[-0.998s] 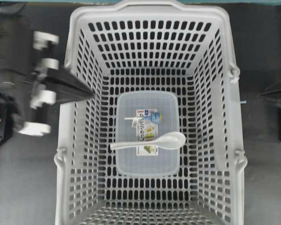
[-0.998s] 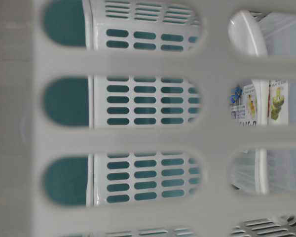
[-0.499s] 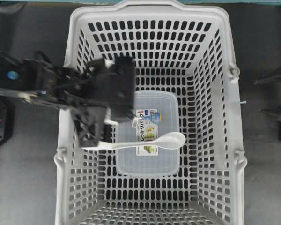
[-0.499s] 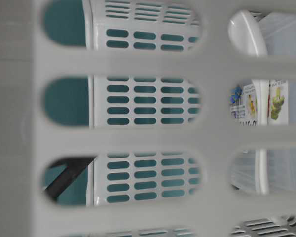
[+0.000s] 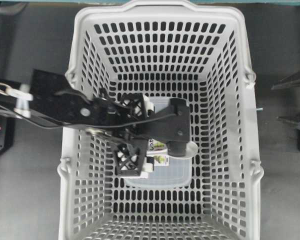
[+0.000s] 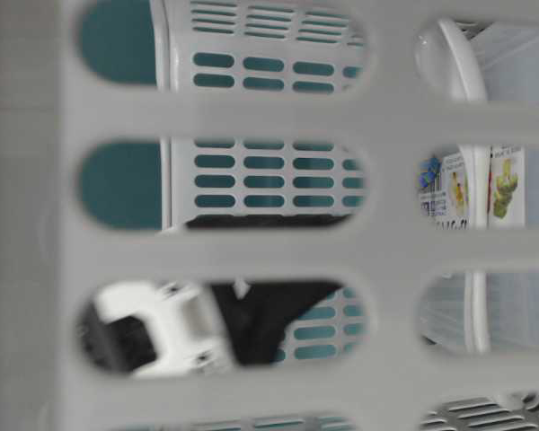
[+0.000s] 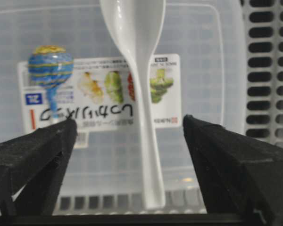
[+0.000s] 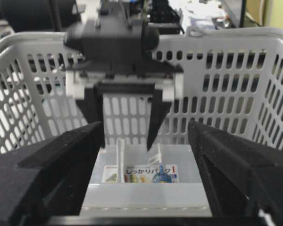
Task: Pick up the chinese spoon from the shopping basket with the left arm.
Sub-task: 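Lower the open left gripper and close it on the spoon handle, then lift the white spoon upward out of the basket with the left gripper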
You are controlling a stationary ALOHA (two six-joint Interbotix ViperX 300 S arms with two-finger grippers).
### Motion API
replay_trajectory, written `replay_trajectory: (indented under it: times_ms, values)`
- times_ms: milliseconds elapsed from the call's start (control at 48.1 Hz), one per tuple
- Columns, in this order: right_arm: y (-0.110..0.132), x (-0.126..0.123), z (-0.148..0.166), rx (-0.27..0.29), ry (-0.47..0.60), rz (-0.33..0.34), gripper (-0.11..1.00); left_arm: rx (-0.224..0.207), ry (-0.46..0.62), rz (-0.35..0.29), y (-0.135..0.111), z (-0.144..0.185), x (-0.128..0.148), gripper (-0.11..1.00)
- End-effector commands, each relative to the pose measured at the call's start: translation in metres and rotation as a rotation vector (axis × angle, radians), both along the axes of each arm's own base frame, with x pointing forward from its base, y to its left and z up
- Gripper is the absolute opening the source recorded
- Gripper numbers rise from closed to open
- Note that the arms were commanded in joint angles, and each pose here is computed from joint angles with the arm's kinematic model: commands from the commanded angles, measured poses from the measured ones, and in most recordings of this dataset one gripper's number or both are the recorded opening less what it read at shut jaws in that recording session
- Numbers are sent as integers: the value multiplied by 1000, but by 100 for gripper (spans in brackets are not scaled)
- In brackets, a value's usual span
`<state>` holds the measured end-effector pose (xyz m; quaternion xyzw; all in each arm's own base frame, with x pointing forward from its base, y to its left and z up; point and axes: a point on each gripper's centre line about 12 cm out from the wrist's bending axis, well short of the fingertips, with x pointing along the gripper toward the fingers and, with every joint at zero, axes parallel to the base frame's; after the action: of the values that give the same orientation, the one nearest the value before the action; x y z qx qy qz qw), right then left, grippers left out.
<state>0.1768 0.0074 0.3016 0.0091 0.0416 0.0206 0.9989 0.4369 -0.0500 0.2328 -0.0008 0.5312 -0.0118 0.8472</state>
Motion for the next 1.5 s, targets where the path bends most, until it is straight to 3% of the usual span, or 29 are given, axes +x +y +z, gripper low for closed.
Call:
replay_trajectory:
  times_ms: [0,187,727,873,998,1101,1475]
  values:
    - [0,1,9,4,-24,-2,70,-2,-17,-14,-9,2,7,87]
    - [0,1,9,3,-26,-2,70,-3,14,-18,-15,-17,12,87]
    - [0,1,8,6,-40,-2,70,-29,46,57,-11,-49,14,81]
    - [0,1,7,6,-40,-2,70,-30,49,58,-11,-49,12,64]
    - [0,1,8,5,-44,-2,70,-31,42,53,-12,-47,14,33]
    - [0,1,8,5,-50,-2,70,-35,11,52,-13,-35,17,12]
    - [0,-2,9,6,-63,-2,70,-46,-77,59,-11,74,14,13]
